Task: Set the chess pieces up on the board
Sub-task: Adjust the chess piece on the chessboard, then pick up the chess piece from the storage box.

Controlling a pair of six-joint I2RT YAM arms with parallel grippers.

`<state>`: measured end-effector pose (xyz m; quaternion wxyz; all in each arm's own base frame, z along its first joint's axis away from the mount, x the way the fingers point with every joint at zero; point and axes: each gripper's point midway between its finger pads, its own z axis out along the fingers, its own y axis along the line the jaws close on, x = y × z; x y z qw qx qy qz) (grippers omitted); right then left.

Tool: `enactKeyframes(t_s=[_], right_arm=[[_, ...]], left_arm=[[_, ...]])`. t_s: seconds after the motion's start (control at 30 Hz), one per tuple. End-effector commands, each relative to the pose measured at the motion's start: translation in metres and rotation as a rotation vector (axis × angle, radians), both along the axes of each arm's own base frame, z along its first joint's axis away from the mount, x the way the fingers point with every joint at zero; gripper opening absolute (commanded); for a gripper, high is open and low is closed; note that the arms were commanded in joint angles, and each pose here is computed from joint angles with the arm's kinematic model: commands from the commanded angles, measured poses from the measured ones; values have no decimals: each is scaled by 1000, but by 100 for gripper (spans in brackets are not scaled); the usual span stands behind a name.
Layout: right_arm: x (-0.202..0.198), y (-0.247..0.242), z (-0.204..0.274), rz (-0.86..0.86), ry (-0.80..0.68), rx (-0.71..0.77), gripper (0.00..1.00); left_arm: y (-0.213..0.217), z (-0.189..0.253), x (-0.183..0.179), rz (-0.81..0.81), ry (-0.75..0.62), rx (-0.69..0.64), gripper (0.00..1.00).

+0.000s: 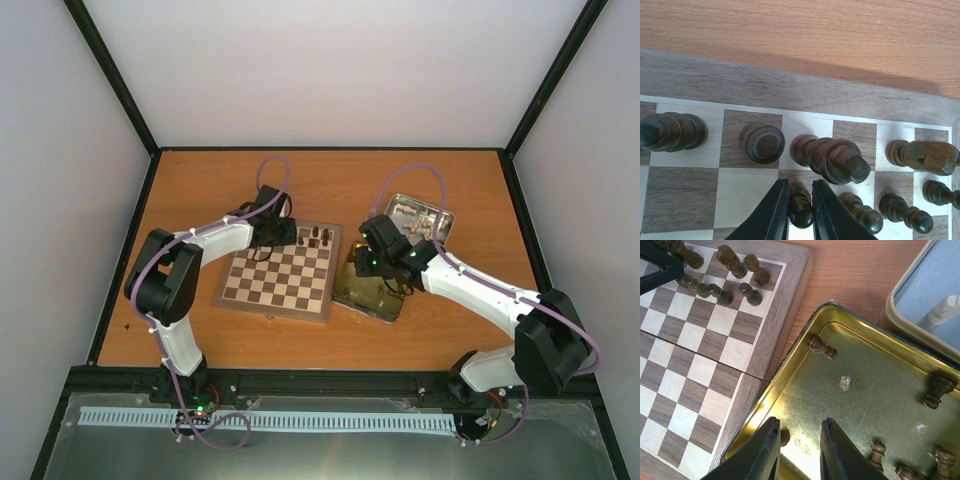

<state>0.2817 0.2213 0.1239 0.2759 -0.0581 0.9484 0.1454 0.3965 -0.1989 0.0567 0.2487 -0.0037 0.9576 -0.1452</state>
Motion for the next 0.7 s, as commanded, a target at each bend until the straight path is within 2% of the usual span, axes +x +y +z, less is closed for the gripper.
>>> enactKeyframes(t_s=[0.0, 0.23, 0.53, 0.67], right_arm=[[6, 1, 2, -18, -12, 8, 24], [6, 2, 1, -22, -8, 19, 25], [11, -13, -33, 3, 11, -2, 26], [16, -17, -55, 104, 11, -54, 30]], left_arm=[[-3, 10, 1, -14, -14, -19, 16], [-5, 25, -5, -21, -17, -53, 32], [0, 60, -37, -10, -44, -153, 40], [1, 79, -55, -26, -83, -210, 44]])
